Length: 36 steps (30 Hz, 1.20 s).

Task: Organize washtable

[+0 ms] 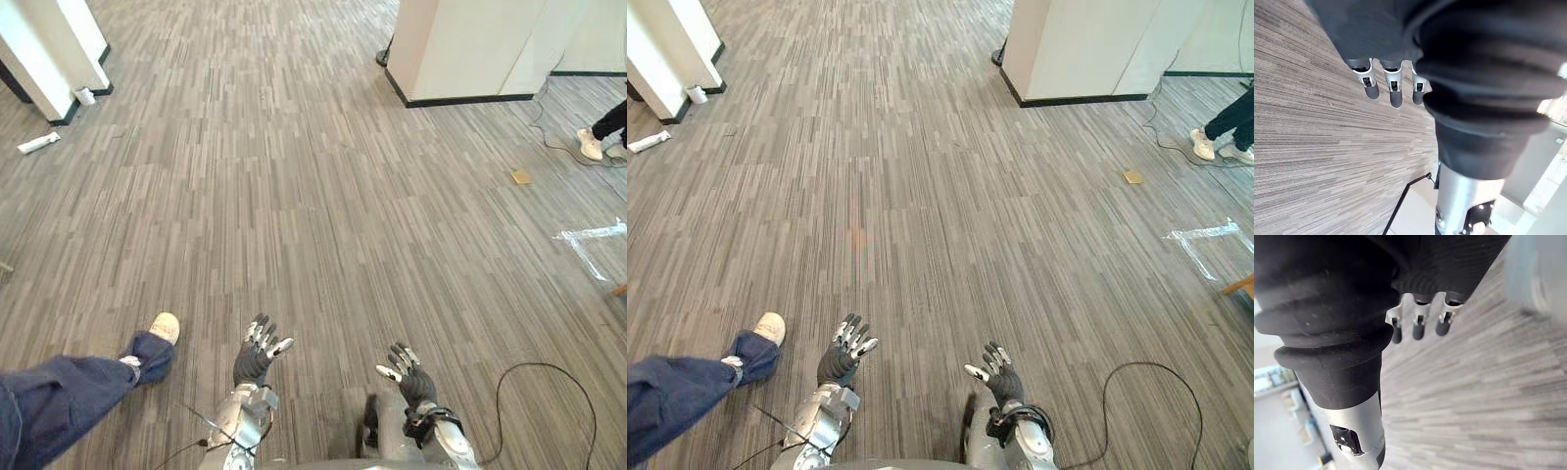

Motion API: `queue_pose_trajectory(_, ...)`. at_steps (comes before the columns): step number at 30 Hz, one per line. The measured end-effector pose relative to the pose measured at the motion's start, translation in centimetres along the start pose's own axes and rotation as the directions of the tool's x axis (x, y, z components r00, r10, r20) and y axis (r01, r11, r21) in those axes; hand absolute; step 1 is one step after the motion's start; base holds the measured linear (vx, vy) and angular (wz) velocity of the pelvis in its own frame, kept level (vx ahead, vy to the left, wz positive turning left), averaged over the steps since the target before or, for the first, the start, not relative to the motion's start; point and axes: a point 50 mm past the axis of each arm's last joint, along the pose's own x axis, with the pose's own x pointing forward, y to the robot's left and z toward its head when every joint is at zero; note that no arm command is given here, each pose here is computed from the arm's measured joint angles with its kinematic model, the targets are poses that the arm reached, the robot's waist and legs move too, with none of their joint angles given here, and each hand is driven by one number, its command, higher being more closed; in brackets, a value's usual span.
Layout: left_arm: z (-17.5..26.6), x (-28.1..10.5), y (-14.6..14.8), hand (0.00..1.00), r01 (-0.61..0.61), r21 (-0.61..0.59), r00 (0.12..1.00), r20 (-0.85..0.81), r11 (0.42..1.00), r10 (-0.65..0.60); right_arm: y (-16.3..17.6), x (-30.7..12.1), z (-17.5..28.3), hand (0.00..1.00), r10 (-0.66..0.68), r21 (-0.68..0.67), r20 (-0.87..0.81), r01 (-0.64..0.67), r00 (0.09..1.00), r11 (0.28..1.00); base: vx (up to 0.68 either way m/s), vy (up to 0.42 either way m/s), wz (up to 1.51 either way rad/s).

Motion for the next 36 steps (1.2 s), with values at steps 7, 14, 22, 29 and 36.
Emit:
queue_pose_trajectory(7, -2.3, 0.4, -0.8, 0.00, -0.033, -0.059, 0.996, -0.082, 0.998, 0.028, 0.6, 1.7, 2.4, 0.00, 0.076, -0.079, 0.045, -0.072, 0.996, 0.994, 0.90, -0.226, -0.17)
queue_pose_trajectory(14, -3.4, -1.3, 1.2, 0.00, -0.148, -0.138, 0.985, -0.115, 0.979, 0.132, 1.1, 2.4, 4.1, 0.00, 0.074, -0.011, 0.120, -0.073, 0.990, 0.997, 0.58, -0.015, -0.69)
queue_pose_trajectory(22, -2.8, -2.2, 2.8, 0.00, -0.225, -0.160, 0.973, -0.086, 0.961, 0.214, 0.9, 1.4, 1.1, 0.00, 0.058, 0.015, 0.012, -0.058, 0.998, 0.998, 0.67, 0.279, -0.34)
queue_pose_trajectory(29, -1.4, -2.1, 4.2, 0.00, -0.258, -0.135, 0.966, -0.037, 0.957, 0.255, 3.0, 2.0, 0.5, 0.00, 0.136, -0.008, -0.026, -0.136, 0.990, 0.991, 0.65, 0.301, 0.02)
queue_pose_trajectory(36, -0.3, -0.5, 1.9, 0.00, -0.126, -0.069, 0.992, 0.000, 0.990, 0.126, 2.6, 1.9, 1.0, 0.00, 0.128, -0.009, -0.004, -0.128, 0.992, 0.992, 0.56, 0.009, 0.31)
